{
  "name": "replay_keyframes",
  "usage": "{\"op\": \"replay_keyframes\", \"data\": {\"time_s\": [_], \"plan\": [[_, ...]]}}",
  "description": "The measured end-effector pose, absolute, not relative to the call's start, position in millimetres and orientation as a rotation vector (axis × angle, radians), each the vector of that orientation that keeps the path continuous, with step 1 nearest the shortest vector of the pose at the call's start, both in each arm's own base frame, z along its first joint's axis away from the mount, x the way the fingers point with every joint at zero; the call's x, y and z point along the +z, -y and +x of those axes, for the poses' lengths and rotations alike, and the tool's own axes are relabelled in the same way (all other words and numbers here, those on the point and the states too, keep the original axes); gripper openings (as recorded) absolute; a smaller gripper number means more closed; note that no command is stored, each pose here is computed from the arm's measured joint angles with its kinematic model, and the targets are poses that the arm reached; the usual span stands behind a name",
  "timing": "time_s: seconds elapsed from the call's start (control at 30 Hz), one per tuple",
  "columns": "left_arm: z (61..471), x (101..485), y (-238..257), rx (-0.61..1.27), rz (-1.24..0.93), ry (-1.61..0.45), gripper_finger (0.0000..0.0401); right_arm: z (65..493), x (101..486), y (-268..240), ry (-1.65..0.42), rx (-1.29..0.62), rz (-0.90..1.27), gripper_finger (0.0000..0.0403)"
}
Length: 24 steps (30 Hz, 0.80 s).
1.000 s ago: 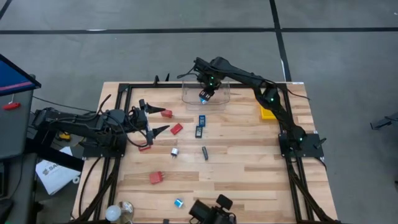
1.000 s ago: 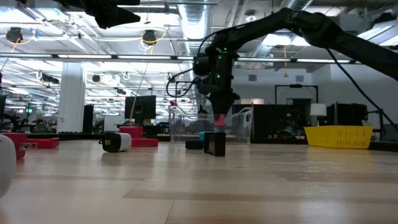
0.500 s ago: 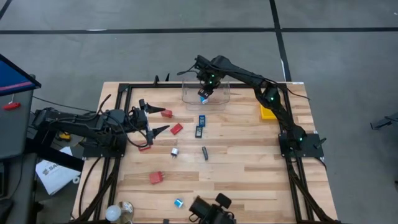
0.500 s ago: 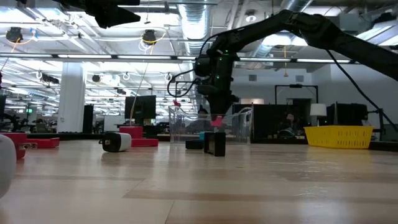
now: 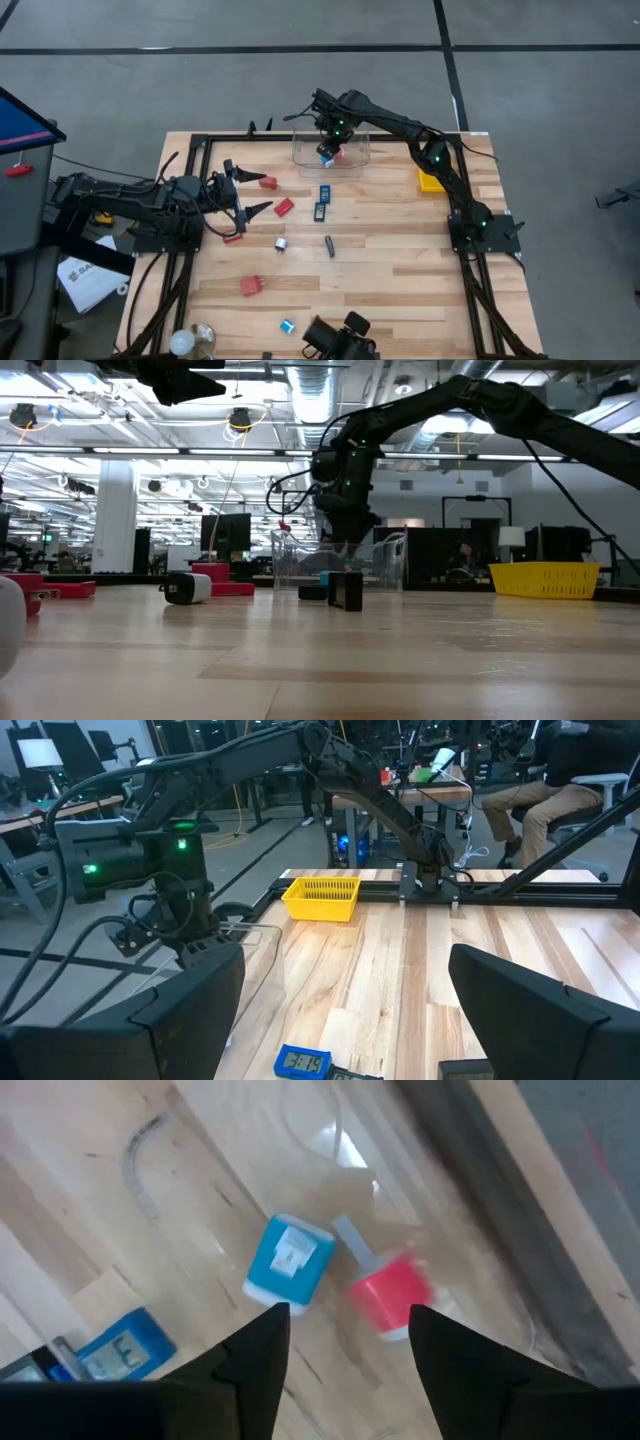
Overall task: Pick & Place Office items
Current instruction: Put the pink charger adapter into the transparent bin, then put the white charger adapter into the transparent bin
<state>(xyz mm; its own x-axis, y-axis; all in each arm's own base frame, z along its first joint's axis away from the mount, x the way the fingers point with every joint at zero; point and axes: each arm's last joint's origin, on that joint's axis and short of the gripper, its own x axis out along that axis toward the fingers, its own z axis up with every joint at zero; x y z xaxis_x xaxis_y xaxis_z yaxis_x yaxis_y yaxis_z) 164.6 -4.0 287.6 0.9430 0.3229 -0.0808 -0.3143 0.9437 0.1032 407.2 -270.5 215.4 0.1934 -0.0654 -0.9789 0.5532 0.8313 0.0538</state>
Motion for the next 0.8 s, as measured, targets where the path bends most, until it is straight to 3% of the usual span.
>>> {"op": "replay_keyframes", "data": {"time_s": [0.27,0.53,0.67,0.8], "plan": [[164,282,3,0.353,0.110,-0.154,0.0349,407,228,271,-1.266,-0.461,0.411,0.0195],[159,280,2,0.367,0.119,-0.186,0.0349,383,304,251,-1.136,-0.464,0.357,0.0190],[152,284,2,0.372,0.093,-0.162,0.0349,366,346,221,-1.101,-0.443,0.385,0.0192],[149,284,1,0.375,0.068,-0.167,0.0349,364,364,167,-1.192,-0.362,0.381,0.0190]]}}
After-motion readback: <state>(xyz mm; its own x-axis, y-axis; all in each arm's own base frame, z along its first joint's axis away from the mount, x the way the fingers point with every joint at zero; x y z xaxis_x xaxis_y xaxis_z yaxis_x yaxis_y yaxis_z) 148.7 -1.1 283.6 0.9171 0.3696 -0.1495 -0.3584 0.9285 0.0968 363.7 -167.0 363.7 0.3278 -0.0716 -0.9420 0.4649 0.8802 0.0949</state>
